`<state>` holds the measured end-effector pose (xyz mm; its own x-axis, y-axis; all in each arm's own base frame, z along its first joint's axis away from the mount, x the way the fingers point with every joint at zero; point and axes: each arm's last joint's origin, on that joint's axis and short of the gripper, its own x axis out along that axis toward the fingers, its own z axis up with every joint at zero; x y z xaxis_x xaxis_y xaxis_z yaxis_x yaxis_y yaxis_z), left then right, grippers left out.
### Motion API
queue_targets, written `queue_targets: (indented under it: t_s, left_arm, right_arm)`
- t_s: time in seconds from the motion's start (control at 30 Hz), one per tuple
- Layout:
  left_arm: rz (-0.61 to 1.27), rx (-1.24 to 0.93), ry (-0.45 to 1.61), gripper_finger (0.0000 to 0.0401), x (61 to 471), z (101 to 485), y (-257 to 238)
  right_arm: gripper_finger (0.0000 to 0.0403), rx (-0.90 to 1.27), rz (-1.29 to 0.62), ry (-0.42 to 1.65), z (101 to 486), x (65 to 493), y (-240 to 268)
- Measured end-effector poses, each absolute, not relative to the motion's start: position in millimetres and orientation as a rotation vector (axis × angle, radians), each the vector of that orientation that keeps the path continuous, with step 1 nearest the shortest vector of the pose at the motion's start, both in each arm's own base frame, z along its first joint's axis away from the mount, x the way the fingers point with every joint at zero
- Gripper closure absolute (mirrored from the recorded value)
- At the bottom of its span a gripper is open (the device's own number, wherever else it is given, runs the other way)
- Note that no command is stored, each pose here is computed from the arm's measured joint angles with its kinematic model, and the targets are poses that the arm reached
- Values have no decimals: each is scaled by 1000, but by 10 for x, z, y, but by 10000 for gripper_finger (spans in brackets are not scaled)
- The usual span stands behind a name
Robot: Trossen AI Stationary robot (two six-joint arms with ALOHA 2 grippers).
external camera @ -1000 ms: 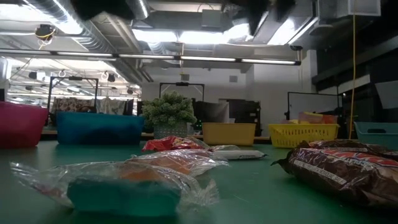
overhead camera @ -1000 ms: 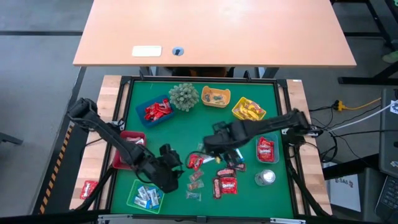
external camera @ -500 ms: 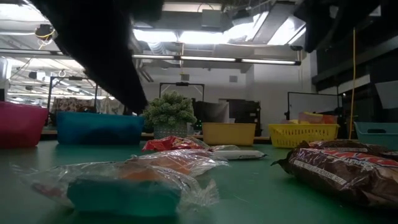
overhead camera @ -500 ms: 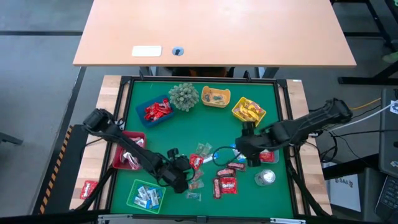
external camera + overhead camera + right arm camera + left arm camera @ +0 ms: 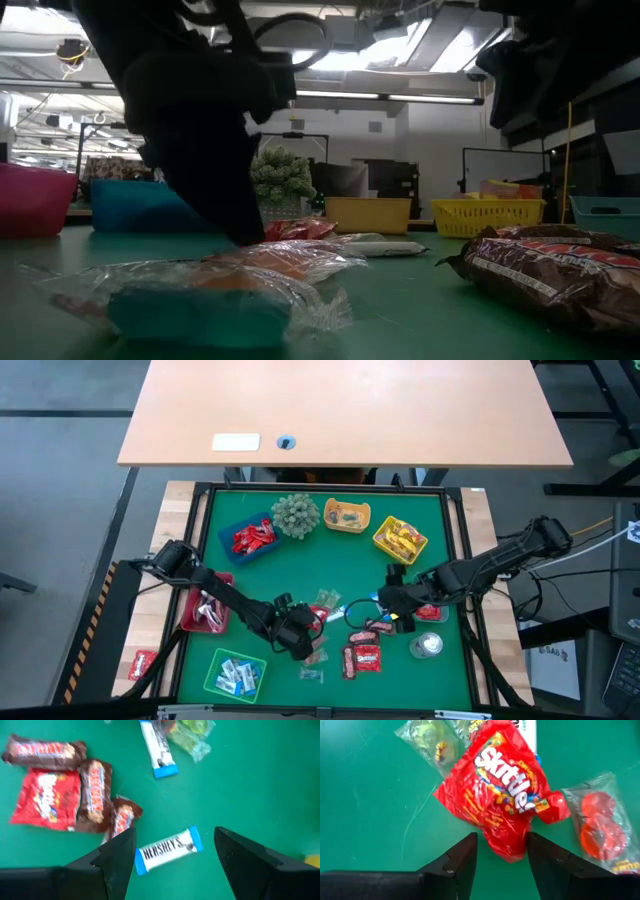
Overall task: Sort candy
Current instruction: Put the red candy into the gray bin
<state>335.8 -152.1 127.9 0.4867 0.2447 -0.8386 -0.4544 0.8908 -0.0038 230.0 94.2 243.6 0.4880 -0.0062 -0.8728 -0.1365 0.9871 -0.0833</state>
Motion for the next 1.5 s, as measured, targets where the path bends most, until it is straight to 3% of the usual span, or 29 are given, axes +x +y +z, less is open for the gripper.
queue_targets:
  t_s: [0.17,0.53,0.9,1.23,1.5]
  left_arm:
    - [437,-245,972,269,3376,1277,-1490]
    - [437,-256,948,395,3399,1287,-1487]
    - [369,-333,802,400,3543,1370,-1540]
    - [280,-398,564,401,3782,1557,-1495]
    - [169,-397,453,401,3900,1686,-1455]
  right_arm:
    - [137,-129,90,1011,2367,2328,955]
    - [137,-109,100,948,2382,2376,976]
    - [137,-84,116,859,2436,2444,1006]
    - [137,-242,271,765,2433,2557,1077]
    - [137,-367,315,815,2255,2640,1113]
